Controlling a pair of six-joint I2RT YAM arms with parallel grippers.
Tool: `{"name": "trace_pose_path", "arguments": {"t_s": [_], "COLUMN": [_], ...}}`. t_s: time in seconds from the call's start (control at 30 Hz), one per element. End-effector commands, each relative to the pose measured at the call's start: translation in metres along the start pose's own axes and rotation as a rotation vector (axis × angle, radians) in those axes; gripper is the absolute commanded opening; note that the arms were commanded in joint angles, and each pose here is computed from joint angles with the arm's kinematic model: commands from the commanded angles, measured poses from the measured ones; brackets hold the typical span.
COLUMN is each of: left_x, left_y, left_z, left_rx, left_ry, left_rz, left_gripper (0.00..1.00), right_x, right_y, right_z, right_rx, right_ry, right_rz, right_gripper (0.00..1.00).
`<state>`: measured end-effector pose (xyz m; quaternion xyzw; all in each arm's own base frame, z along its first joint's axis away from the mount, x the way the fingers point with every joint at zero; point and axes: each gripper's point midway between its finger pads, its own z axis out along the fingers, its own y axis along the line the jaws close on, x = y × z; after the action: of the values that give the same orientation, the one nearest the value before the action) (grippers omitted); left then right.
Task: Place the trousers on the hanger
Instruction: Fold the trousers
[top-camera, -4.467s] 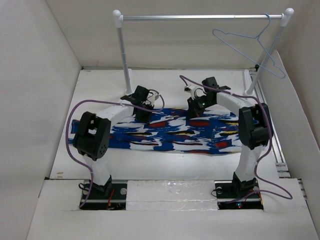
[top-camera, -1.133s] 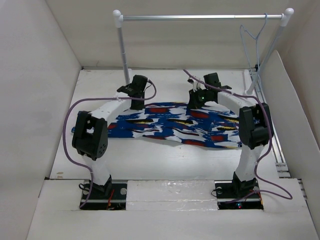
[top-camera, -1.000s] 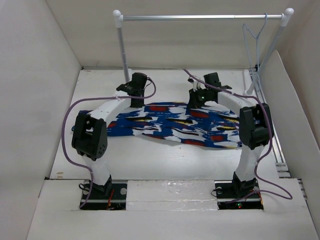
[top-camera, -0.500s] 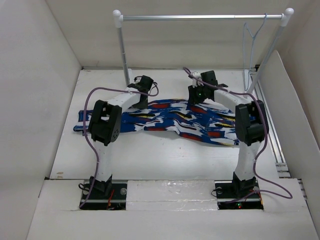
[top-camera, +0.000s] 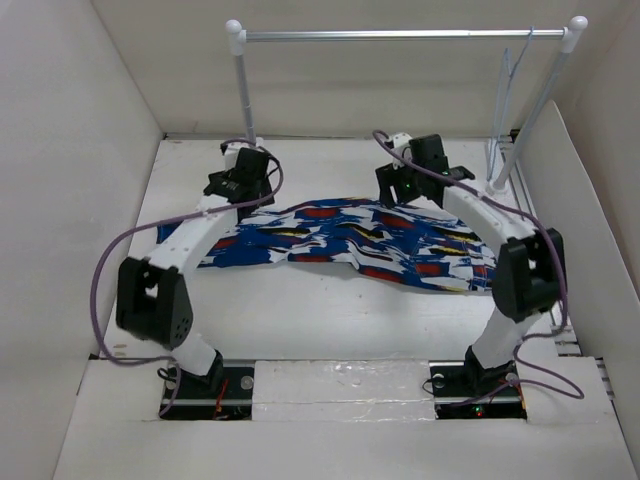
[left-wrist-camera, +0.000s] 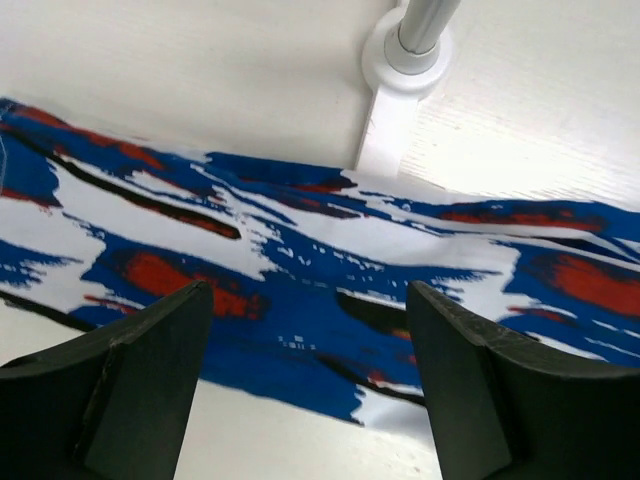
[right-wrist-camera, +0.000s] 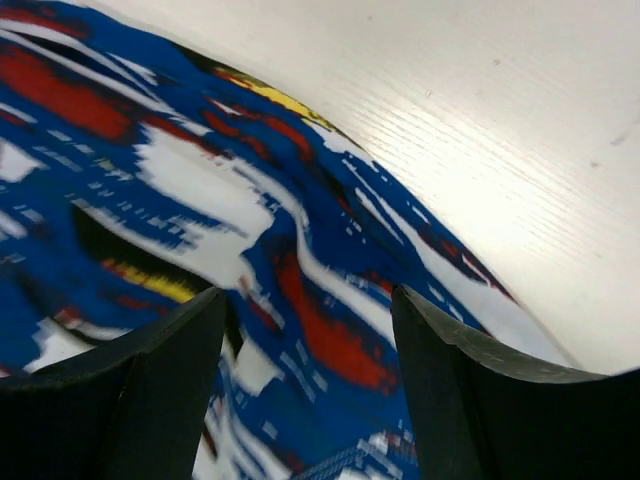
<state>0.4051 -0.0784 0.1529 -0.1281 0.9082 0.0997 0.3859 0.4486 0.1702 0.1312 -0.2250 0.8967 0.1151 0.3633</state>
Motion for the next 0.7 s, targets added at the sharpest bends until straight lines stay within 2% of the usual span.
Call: {"name": "trace_pose_path", "arguments": {"t_s": [0.0,0.03,0.07,0.1,0.13,0.17,0.2,0.27,0.3,0.4,0.53,0.67], "left_x": [0.017,0.015,0.019,0.033,0.037,0.038,0.050,0.054,0.068,0.092,0.134,0.149], "left_y": [0.004,0.008,0.009,0.014,0.017,0.019,0.029,0.036,0.049,0.064,0.104,0.154], "left_z": [-0.013,-0.015,-0.013,-0.006,-0.003,0.001,0.010,0.022,0.034,0.050,0.071,0.073], "left_rx": [0.065,0.082,0.091,0.109,0.124,0.135,0.146,0.174,0.164,0.179,0.090,-0.096], "left_ry": [0.009,-0.003,0.009,0.056,0.072,0.082,0.130,0.153,0.206,0.298,0.437,0.430], "left_rz": [-0.139,-0.189,-0.226,-0.254,-0.283,-0.325,-0.366,-0.428,-0.489,-0.607,-0.771,-0.815], "left_gripper": [0.73,0.71,0.70,0.69,0.68,0.68,0.67,0.65,0.65,0.64,0.64,0.65], "right_x": [-0.015,-0.008,0.020,0.027,0.032,0.063,0.071,0.097,0.118,0.156,0.193,0.215], "right_y": [0.011,0.017,0.018,0.024,0.026,0.028,0.030,0.032,0.032,0.033,0.032,0.042], "right_z": [-0.052,-0.057,-0.054,-0.057,-0.067,-0.061,-0.061,-0.054,-0.048,-0.036,-0.037,-0.048], "right_rx": [0.034,0.031,0.030,0.026,0.028,0.024,0.015,0.004,-0.008,-0.004,0.004,-0.017], "right_ry": [-0.091,-0.092,-0.046,-0.054,-0.070,-0.015,-0.014,0.031,0.079,0.162,0.232,0.253], "right_rz": [-0.024,-0.021,-0.007,-0.008,-0.004,0.010,0.016,0.024,0.044,0.067,0.117,0.169], "right_gripper": [0.72,0.70,0.68,0.60,0.56,0.52,0.43,0.39,0.35,0.30,0.25,0.26]}}
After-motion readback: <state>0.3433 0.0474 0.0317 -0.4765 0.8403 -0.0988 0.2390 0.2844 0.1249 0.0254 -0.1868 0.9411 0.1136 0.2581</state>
